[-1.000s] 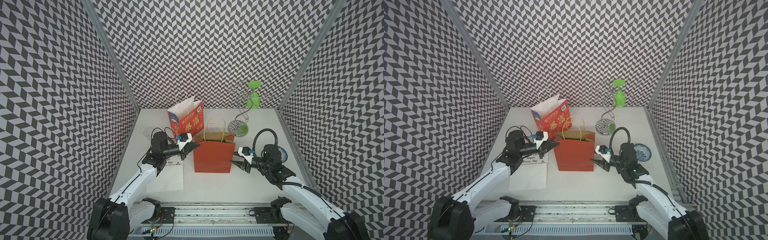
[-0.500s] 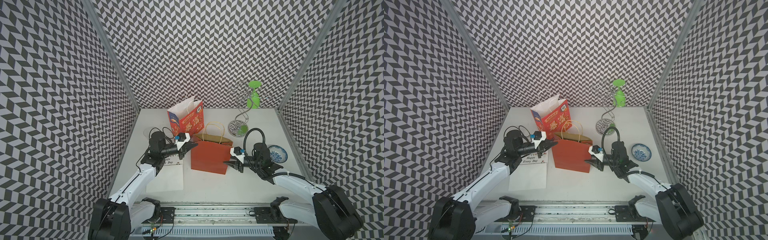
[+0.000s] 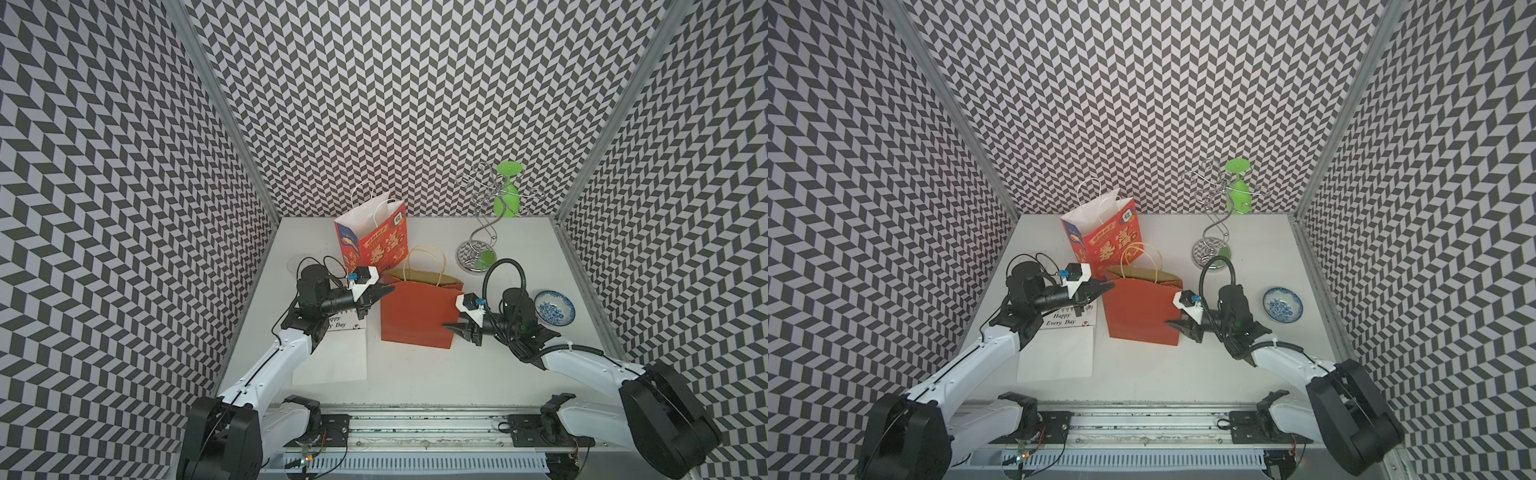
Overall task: Put away the paper bag
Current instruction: Press the paper bag.
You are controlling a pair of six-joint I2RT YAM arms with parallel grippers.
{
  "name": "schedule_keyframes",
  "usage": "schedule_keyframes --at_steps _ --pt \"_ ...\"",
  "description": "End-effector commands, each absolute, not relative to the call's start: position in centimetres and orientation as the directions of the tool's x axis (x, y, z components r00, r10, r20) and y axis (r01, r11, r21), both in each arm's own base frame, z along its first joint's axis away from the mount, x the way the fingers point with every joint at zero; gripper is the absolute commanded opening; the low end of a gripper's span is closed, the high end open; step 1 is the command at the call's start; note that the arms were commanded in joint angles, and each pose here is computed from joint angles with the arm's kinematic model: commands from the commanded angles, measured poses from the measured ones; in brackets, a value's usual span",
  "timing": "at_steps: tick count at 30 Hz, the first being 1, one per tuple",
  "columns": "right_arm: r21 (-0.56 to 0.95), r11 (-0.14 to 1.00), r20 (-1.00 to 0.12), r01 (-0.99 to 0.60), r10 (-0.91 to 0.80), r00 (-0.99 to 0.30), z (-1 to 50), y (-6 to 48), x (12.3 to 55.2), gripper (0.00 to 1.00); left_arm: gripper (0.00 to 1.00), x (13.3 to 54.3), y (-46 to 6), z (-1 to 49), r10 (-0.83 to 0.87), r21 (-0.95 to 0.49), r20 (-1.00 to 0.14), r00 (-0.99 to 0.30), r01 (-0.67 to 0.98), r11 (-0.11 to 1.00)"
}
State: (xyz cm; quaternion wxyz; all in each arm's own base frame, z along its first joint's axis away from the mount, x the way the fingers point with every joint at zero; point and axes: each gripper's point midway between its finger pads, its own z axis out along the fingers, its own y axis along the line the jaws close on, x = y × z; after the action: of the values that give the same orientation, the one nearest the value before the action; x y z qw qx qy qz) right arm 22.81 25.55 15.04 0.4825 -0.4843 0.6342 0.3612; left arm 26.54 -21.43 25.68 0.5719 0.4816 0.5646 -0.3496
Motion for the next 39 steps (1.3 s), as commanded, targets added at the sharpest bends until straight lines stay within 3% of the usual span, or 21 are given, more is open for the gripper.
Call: schedule_keyframes --at_steps 1,4,12,17,19,22,24,30,39 --pt "0.01 0.329 -0.97 -0.944 -0.226 -0.09 15.5 25.5 21.9 0.55 0.06 26.4 -21.0 26.5 0.131 0.193 -0.979 0.159 0.929 0.315" --pt "0.029 0.37 -0.972 -0.929 -0.208 -0.113 15.7 25.2 21.6 0.54 0.06 26.4 -20.7 26.6 0.126 0.196 -0.979 0.162 0.925 0.326" --pt "0.122 0.432 -0.928 -0.894 -0.269 -0.256 13.6 25.6 23.8 0.23 0.06 26.4 -20.5 26.8 0.116 0.192 -0.98 0.161 0.92 0.341" --pt "0.107 0.432 -0.931 -0.895 -0.274 -0.243 13.7 25.8 24.2 0.11 0.06 26.4 -20.4 26.8 0.119 0.193 -0.98 0.161 0.918 0.345" --pt "0.085 0.429 -0.94 -0.899 -0.266 -0.215 14.2 25.7 24.1 0.17 0.06 26.4 -20.3 26.7 0.122 0.195 -0.979 0.162 0.916 0.35" --pt "0.005 0.419 -0.959 -0.908 -0.256 -0.123 16.1 25.4 23.8 0.46 0.06 26.6 -20.2 27.0 0.122 0.198 -0.979 0.165 0.915 0.352" --pt "-0.098 0.436 -0.968 -0.895 -0.251 -0.017 18.2 24.7 23.7 0.55 0.06 26.6 -20.2 27.1 0.121 0.2 -0.978 0.167 0.914 0.354" --pt "-0.294 0.581 -0.954 -0.759 -0.227 0.195 24.7 21.7 25.7 0.71 0.06 26.6 -20.2 26.7 0.137 0.201 -0.977 0.162 0.917 0.346" --pt "-0.365 0.55 -0.931 -0.751 -0.234 0.281 28.7 22.1 27.8 0.82 0.06 26.6 -20.3 26.3 0.135 0.194 -0.978 0.156 0.922 0.335"
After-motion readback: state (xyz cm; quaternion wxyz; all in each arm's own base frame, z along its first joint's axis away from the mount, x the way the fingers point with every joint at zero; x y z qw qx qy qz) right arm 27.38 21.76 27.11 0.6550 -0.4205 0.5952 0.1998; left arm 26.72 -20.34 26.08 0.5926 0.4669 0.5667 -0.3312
